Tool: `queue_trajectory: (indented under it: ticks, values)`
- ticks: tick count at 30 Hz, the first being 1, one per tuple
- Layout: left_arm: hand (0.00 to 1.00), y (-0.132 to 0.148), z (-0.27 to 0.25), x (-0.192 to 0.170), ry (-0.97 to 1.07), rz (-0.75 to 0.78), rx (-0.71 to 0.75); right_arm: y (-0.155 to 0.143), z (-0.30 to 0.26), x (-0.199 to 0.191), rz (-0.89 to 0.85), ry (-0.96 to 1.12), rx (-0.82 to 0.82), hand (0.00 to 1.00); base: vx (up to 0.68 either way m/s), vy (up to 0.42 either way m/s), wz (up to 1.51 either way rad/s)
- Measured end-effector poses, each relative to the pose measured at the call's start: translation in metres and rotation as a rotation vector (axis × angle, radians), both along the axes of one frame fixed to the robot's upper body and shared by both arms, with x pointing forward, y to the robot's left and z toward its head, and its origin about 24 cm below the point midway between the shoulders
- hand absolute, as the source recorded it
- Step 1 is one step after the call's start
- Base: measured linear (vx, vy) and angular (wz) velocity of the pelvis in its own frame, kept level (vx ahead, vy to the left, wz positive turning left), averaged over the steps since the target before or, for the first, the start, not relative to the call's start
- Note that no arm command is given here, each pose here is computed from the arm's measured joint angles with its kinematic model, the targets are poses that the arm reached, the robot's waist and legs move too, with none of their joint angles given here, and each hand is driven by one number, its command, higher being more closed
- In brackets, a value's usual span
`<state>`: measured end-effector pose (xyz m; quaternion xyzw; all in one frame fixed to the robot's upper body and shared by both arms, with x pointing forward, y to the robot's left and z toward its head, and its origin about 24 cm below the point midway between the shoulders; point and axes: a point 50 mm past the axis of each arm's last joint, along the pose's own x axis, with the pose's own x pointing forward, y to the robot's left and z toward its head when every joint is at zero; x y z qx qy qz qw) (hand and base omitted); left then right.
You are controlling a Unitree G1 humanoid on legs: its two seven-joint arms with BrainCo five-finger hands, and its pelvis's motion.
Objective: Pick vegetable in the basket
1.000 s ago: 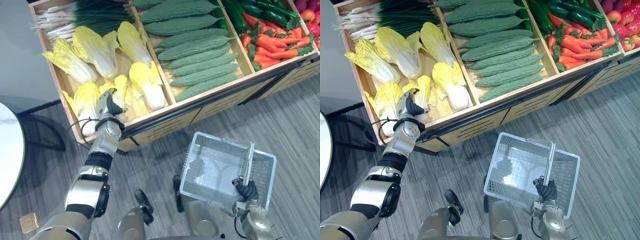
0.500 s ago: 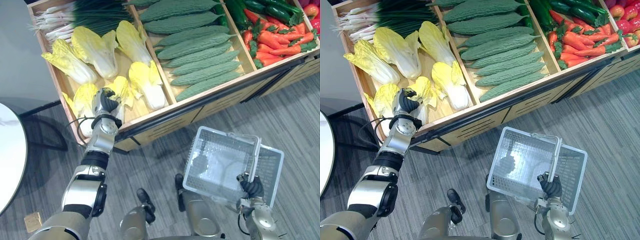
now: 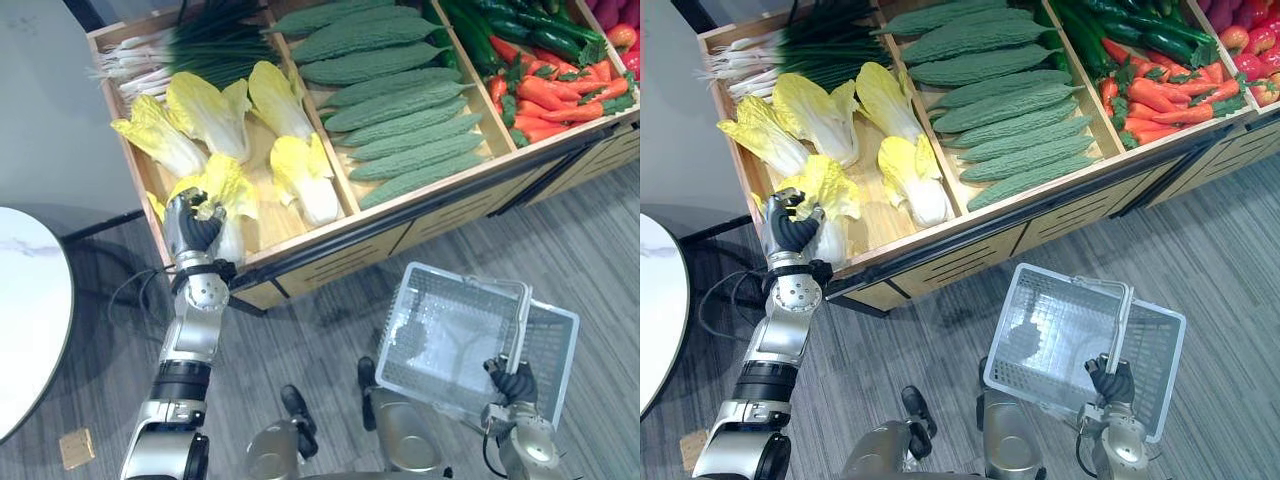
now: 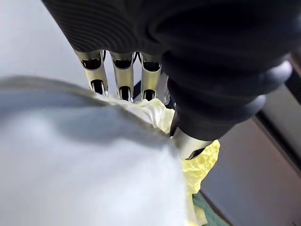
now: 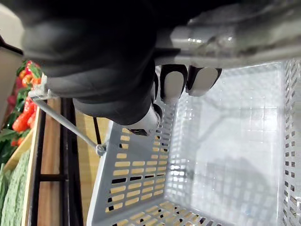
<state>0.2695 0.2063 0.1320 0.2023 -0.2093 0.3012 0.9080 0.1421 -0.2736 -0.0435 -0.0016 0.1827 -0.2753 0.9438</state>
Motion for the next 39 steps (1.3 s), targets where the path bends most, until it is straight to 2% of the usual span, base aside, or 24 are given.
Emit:
queue_trajectory:
  ticks: [5, 10, 17, 24, 28, 32, 35, 39]
  values:
    - [1.0, -0.014, -0.012, -0.026, -0.018, -0.064, -0.143, 0.002, 0.016, 0.005, -0.014, -0.068, -0.024, 1.0, -0.02, -0.044, -0.3]
    - [1.0, -0.037, -0.011, -0.039, -0.034, -0.224, -0.186, 0.011, 0.047, 0.011, 0.012, -0.186, -0.079, 1.0, 0.0, -0.009, -0.86]
    - [1.0, -0.056, -0.011, -0.037, -0.02, -0.352, -0.175, 0.039, 0.074, 0.045, 0.131, -0.319, -0.121, 1.0, 0.02, 0.017, -1.64]
    - [1.0, -0.078, -0.026, -0.023, 0.06, -0.455, -0.149, 0.031, 0.078, 0.062, 0.182, -0.308, -0.194, 1.0, 0.15, -0.136, -1.1]
    - [1.0, -0.098, -0.035, -0.022, 0.11, -0.547, -0.136, 0.026, 0.084, 0.065, 0.204, -0.341, -0.142, 1.0, 0.21, -0.038, -0.87]
    - [1.0, -0.099, -0.043, -0.023, 0.143, -0.547, -0.127, 0.044, 0.083, 0.072, 0.262, -0.38, -0.029, 1.0, 0.15, 0.111, -0.9]
    - [1.0, -0.101, -0.051, -0.021, 0.183, -0.547, -0.123, 0.053, 0.082, 0.076, 0.345, -0.364, -0.027, 1.0, 0.11, 0.18, -1.16]
    - [1.0, -0.113, -0.059, -0.019, 0.234, -0.6, -0.022, 0.072, 0.077, 0.073, 0.469, -0.339, 0.026, 1.0, 0.12, 0.209, -0.89]
